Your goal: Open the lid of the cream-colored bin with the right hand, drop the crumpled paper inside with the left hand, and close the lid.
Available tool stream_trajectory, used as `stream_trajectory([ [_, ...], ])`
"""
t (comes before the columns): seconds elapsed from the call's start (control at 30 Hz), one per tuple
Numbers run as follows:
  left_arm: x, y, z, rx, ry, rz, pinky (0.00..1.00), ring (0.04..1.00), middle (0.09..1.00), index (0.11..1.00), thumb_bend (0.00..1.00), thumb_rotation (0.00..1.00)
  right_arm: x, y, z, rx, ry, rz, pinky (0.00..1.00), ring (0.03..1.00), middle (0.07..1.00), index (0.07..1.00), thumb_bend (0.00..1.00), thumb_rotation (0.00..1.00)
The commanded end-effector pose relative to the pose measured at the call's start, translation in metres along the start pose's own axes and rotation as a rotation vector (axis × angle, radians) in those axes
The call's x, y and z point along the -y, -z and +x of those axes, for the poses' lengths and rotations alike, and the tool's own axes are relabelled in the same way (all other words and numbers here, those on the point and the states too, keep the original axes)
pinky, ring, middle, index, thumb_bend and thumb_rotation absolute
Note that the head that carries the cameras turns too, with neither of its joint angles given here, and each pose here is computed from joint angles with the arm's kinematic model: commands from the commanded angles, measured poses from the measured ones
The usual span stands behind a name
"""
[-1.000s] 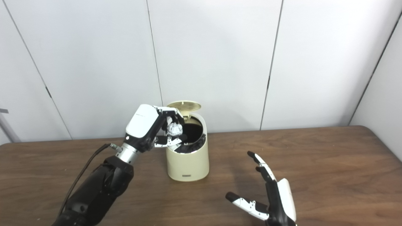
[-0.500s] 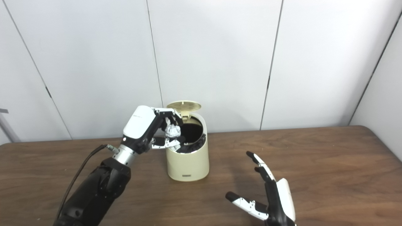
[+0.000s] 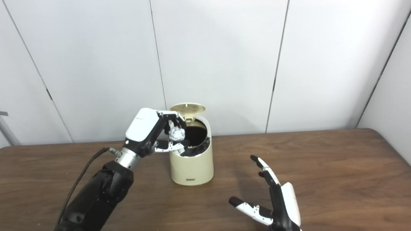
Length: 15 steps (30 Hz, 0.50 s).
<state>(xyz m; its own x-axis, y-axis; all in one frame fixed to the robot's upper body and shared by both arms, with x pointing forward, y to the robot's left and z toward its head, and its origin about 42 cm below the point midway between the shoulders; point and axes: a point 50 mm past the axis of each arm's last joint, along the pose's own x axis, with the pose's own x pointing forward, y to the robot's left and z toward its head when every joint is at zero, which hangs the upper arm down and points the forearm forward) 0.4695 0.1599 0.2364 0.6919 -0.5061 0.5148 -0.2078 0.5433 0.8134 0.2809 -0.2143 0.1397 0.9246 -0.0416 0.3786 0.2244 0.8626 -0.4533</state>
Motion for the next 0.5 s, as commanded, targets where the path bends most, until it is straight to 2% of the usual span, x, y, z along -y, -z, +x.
stream_trajectory([
  [0.0,-0.009,-0.0065,0.014,0.039,-0.011,0.013,0.42,0.462,0.52,0.559,1.0,0.18,-0.013,-0.0075,-0.0022,0.005,0.004,0.037,0.79,0.875,0.887,0.868,0.85,0.68],
  [0.3,-0.0048,-0.0085,0.0148,0.047,-0.005,0.002,0.44,0.504,0.559,0.589,1.0,0.19,-0.0163,-0.0116,-0.0025,0.002,-0.001,0.036,0.8,0.886,0.893,0.877,0.87,0.69],
  [0.47,-0.0027,-0.0094,0.0157,0.038,0.004,0.003,0.45,0.521,0.573,0.591,1.0,0.17,-0.0177,-0.011,-0.0017,0.006,-0.001,0.034,0.79,0.883,0.892,0.876,0.89,0.7],
])
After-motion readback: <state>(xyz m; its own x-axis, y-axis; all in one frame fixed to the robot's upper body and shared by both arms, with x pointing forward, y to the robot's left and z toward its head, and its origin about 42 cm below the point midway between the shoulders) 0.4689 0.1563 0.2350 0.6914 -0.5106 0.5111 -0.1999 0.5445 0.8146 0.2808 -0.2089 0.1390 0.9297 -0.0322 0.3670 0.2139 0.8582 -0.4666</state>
